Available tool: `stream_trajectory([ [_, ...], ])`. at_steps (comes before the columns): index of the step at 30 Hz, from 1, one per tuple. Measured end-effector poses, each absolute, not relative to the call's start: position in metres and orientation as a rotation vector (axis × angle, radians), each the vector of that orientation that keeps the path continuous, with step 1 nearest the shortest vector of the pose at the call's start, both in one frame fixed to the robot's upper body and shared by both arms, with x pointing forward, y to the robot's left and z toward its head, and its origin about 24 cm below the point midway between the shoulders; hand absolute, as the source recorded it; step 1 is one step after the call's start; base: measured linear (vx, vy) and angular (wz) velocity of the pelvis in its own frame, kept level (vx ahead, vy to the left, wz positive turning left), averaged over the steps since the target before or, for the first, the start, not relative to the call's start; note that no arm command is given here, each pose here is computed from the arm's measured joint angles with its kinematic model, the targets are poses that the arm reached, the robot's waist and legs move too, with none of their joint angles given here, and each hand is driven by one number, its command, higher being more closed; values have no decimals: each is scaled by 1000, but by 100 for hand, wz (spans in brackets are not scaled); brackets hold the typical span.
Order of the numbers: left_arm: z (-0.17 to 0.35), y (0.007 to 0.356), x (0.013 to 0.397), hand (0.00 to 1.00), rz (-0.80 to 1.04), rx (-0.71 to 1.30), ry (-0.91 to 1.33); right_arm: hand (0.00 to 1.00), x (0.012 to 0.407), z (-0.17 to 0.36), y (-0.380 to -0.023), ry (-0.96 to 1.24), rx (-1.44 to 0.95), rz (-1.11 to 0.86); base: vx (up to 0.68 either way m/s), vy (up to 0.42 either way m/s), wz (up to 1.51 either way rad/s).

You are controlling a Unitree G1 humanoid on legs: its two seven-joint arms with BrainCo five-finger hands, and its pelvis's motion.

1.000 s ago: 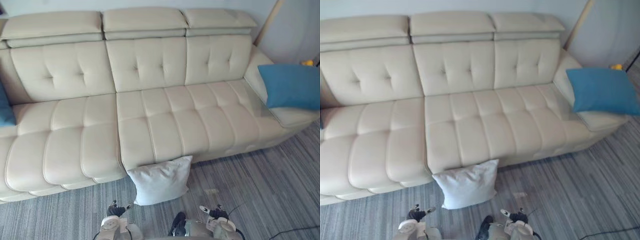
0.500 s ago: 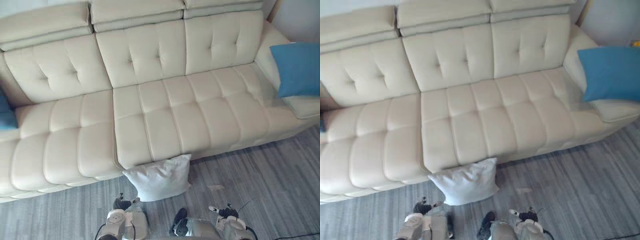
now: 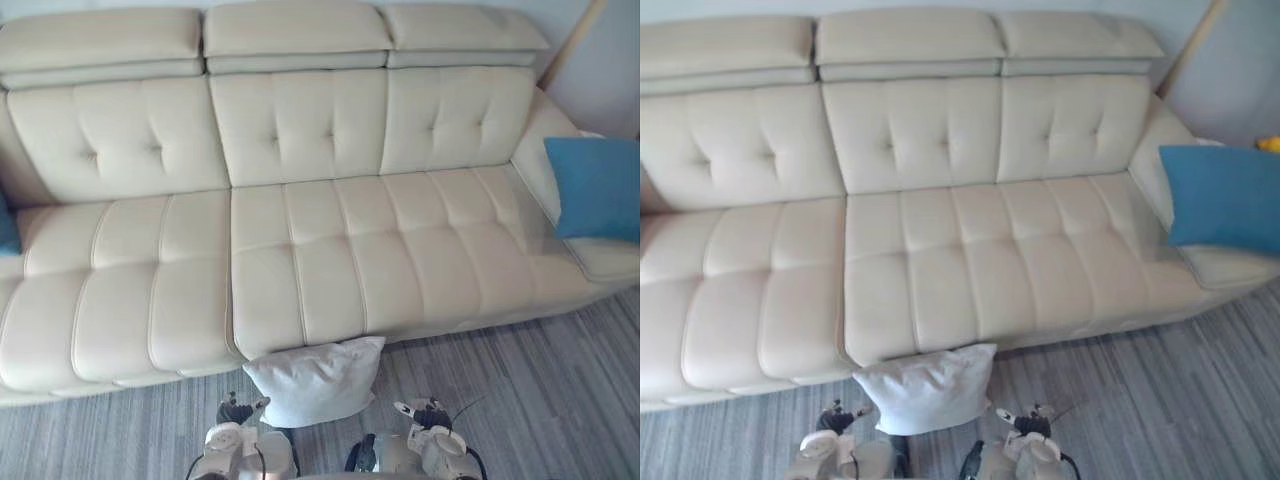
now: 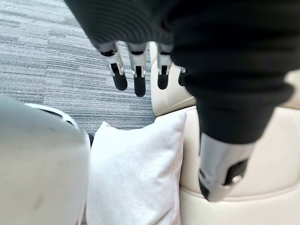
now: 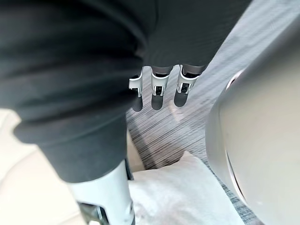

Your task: Pick up cushions and gather them together orderly.

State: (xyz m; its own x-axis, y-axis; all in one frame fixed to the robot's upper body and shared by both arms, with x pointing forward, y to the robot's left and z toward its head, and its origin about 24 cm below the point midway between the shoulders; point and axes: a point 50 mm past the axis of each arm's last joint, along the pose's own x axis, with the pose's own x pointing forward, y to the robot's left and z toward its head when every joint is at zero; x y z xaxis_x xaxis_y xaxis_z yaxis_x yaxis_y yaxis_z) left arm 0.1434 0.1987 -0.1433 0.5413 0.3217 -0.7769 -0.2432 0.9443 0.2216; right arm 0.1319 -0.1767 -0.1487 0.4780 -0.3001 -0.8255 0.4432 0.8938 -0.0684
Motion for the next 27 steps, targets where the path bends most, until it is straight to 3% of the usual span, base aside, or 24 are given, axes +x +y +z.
stream_trajectory([
  [15,-145,185,143,0,328,49,946,0,125,-153,-184,1013,133,-460,14,-99,27],
  [27,-95,197,224,0,448,-44,650,0,223,-95,-210,661,107,-504,-232,-24,16],
])
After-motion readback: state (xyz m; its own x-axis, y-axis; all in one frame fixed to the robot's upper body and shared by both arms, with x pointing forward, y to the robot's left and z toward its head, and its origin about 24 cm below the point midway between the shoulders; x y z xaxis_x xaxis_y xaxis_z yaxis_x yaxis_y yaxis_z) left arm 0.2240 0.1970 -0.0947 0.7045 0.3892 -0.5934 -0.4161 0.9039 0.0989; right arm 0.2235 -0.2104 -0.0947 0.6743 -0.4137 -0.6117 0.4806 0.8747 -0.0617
